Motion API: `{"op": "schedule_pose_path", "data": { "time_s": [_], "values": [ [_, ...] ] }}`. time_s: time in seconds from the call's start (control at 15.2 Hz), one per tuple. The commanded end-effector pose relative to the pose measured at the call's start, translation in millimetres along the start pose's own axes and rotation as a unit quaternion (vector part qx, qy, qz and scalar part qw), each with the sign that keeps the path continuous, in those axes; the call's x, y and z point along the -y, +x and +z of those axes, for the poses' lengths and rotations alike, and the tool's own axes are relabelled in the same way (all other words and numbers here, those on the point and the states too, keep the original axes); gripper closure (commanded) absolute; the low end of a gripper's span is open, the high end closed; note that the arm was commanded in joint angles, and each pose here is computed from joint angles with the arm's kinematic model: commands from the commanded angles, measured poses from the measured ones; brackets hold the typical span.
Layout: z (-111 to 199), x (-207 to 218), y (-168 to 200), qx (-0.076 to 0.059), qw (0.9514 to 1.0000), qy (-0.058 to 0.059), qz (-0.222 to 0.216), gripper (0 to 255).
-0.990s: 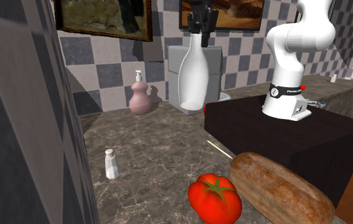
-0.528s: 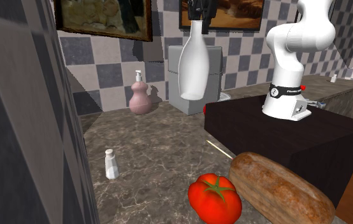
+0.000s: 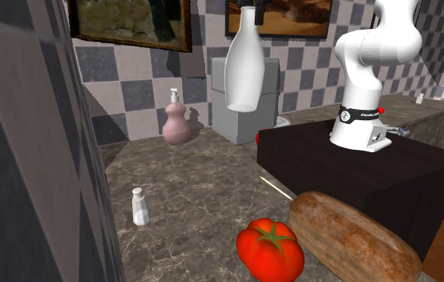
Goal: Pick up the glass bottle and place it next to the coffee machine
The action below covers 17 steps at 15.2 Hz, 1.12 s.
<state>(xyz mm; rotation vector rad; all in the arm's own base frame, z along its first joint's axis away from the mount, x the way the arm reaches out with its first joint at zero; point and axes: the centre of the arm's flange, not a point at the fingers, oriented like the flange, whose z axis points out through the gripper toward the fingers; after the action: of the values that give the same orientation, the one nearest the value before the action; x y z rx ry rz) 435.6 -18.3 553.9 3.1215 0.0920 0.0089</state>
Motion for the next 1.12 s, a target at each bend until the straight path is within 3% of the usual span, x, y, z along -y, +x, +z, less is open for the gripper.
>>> {"op": "schedule_pose_path", "data": {
  "time_s": [0.0, 1.06],
  "values": [
    [-11, 0, -1, 0.0, 1.0, 0.0, 0.0, 255],
    [-96, -2, 0, 0.0, 1.0, 0.0, 0.0, 255]
  ]
}}
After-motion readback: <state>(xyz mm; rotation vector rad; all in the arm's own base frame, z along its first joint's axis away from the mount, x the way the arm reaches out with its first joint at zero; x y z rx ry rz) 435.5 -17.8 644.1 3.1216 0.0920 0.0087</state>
